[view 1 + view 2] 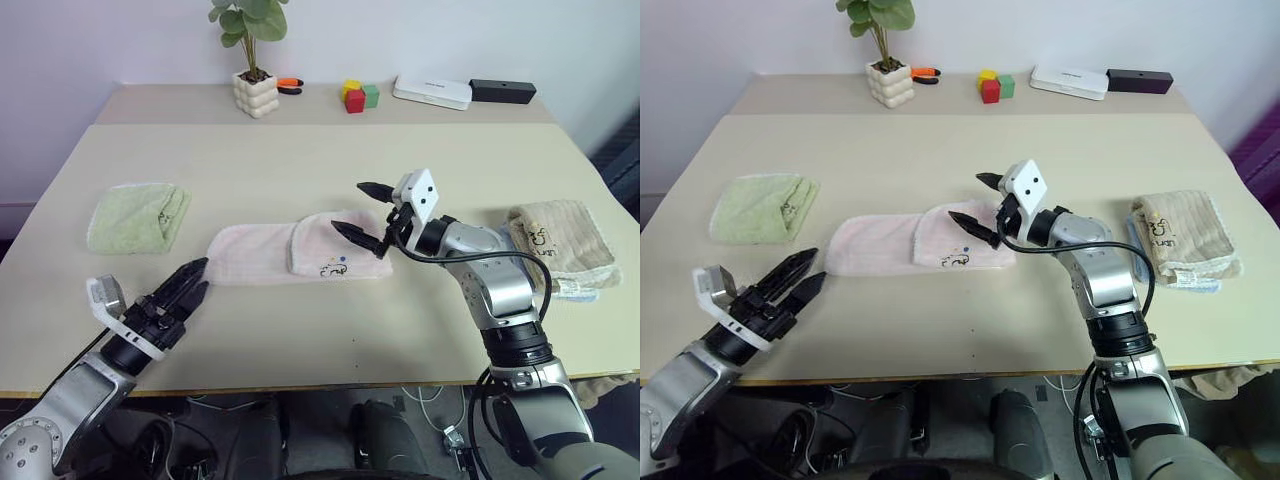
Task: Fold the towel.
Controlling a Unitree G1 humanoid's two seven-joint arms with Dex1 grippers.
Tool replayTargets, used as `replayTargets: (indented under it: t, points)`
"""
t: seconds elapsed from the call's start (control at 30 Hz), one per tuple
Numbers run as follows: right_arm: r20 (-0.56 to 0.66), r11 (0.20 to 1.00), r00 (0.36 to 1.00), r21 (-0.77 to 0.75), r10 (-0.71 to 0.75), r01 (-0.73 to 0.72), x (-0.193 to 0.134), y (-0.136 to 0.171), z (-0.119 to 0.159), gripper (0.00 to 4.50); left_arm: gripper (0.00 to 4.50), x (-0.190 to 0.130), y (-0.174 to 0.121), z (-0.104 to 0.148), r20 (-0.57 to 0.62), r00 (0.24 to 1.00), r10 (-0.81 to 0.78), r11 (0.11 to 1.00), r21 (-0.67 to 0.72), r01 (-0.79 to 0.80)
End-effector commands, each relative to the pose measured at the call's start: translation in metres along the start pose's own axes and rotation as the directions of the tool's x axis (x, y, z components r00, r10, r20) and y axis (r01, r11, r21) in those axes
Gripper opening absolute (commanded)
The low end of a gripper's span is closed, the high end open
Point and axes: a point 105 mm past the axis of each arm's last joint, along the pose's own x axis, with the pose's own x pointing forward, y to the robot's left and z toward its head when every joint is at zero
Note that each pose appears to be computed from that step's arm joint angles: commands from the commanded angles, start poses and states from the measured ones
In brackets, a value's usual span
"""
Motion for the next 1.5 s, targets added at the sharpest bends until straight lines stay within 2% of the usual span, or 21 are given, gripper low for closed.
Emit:
replayTargets:
  t: [0.03, 0.1, 0.2, 0.27, 0.47, 0.57, 0.8, 1.0, 1.13, 1.23, 1.33, 1.5]
  points:
    - [0.041, 0.999, 0.999, -0.036, -0.002, 0.003, 0.001, -0.002, 0.012, 4.45, 4.5, 0.001, 0.003, 0.0, 0.034, 0.998, 0.044, 0.999, -0.017, -0.044]
    - [0.039, 0.999, 0.999, -0.039, -0.007, 0.008, 0.001, -0.002, 0.011, 4.45, 4.5, 0.005, 0.013, 0.003, 0.045, 0.994, 0.098, 0.995, -0.013, -0.097]
    - [0.043, 0.999, 0.999, -0.04, -0.007, 0.008, 0.002, -0.001, 0.012, 4.45, 4.5, 0.009, 0.024, -0.003, -0.002, 0.988, 0.152, 0.988, -0.017, -0.152]
    - [0.045, 0.999, 0.999, -0.04, -0.011, 0.013, 0.002, -0.001, 0.013, 4.45, 4.5, 0.012, 0.033, -0.005, -0.003, 0.982, 0.186, 0.981, -0.061, -0.186]
    - [0.045, 0.999, 0.999, -0.035, -0.027, 0.028, 0.002, 0.0, 0.012, 4.45, 4.5, 0.031, 0.039, -0.001, 0.015, 0.982, 0.186, 0.98, -0.073, -0.185]
    - [0.043, 0.999, 0.998, -0.031, -0.038, 0.039, 0.001, 0.0, 0.011, 4.5, 3.64, 0.043, 0.04, 0.005, 0.024, 0.982, 0.188, 0.978, -0.102, -0.185]
    - [0.032, 0.996, 0.997, -0.044, -0.071, 0.073, -0.003, -0.005, 0.009, 4.5, 0.12, 0.049, 0.044, 0.01, -0.002, 0.984, 0.178, 0.978, -0.111, -0.178]
    - [0.017, 0.994, 0.995, -0.046, -0.102, 0.102, -0.01, -0.009, 0.006, 4.5, 0.05, 0.042, 0.058, 0.021, 0.005, 0.983, 0.182, 0.978, -0.108, -0.18]
    - [-0.012, 0.992, 0.993, -0.039, -0.121, 0.121, -0.021, -0.013, -0.001, 4.5, 0.05, 0.044, 0.023, 0.018, -0.088, 0.996, -0.001, 1.0, 0.009, 0.002]
    - [-0.066, 0.994, 0.992, -0.024, -0.105, 0.103, -0.053, -0.015, -0.011, 4.5, 0.05, 0.046, 0.002, 0.027, -0.108, 0.987, -0.119, 0.986, 0.101, 0.13]
    - [-0.075, 0.996, 0.994, 0.026, -0.079, 0.081, -0.073, -0.013, -0.01, 4.5, 0.05, 0.051, -0.011, 0.026, -0.189, 0.969, -0.16, 0.928, 0.307, 0.213]
    - [-0.109, 0.997, 0.991, 0.003, -0.071, 0.072, -0.082, -0.012, -0.01, 4.5, 0.05, 0.073, -0.035, 0.022, -0.316, 0.919, -0.234, 0.818, 0.447, 0.362]
